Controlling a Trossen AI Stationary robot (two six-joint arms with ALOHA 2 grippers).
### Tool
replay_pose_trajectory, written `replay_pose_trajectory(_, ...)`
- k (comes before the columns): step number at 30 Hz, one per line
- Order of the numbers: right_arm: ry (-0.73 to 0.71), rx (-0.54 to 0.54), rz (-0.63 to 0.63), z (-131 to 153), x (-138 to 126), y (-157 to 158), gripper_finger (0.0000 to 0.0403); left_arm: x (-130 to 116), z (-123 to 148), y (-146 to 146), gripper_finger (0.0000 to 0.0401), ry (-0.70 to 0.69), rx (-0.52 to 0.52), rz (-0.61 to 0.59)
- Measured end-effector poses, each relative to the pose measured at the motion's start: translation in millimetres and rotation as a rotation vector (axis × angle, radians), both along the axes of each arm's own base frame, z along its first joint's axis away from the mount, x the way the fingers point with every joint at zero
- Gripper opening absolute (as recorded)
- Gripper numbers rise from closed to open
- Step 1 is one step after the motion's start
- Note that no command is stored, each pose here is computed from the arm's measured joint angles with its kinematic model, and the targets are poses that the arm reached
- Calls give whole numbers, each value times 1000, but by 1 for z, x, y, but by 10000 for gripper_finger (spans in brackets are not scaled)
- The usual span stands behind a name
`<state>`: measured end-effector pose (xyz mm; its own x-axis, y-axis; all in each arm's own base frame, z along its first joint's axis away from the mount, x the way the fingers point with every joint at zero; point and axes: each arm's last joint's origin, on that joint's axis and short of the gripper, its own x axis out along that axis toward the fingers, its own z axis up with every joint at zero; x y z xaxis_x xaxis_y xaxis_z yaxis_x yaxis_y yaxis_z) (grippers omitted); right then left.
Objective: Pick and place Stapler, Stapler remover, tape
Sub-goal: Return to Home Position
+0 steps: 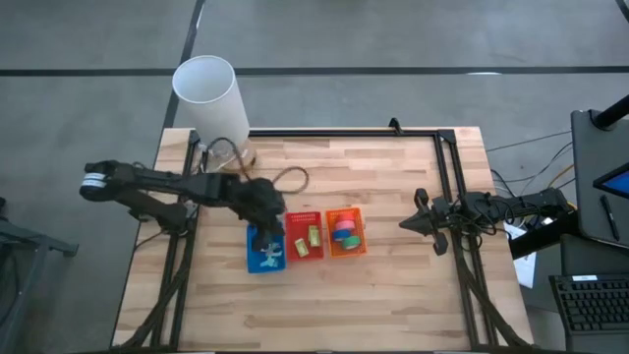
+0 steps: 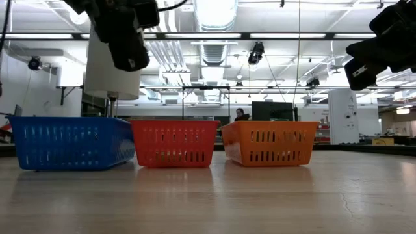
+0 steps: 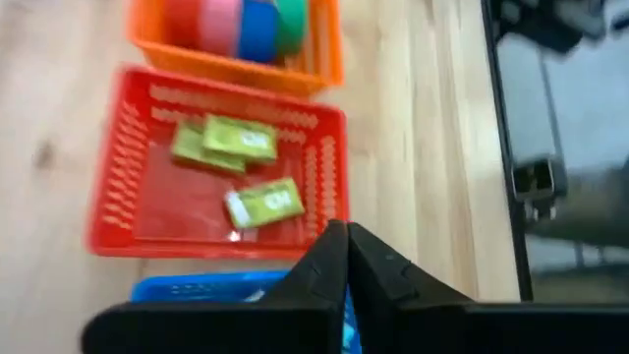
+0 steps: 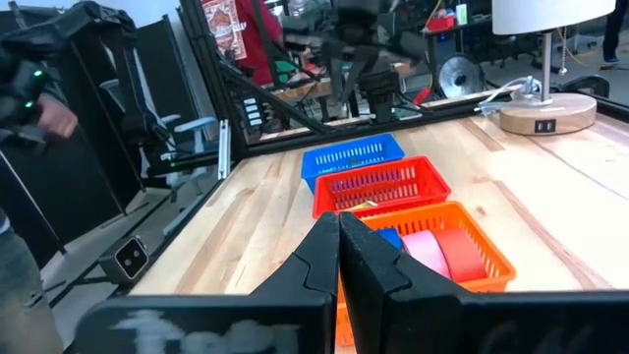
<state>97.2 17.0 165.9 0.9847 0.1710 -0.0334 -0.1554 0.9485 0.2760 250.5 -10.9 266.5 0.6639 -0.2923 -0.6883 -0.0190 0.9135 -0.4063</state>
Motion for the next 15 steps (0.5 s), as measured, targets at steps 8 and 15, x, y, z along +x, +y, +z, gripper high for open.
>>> replay_pose_trajectory(8,0,0,0,0,0,0,8,-58,6,16,4,-210,61,212)
replay_pose_trajectory(15,0,0,0,0,0,0,8,-105,8,16,24,-315,144,246)
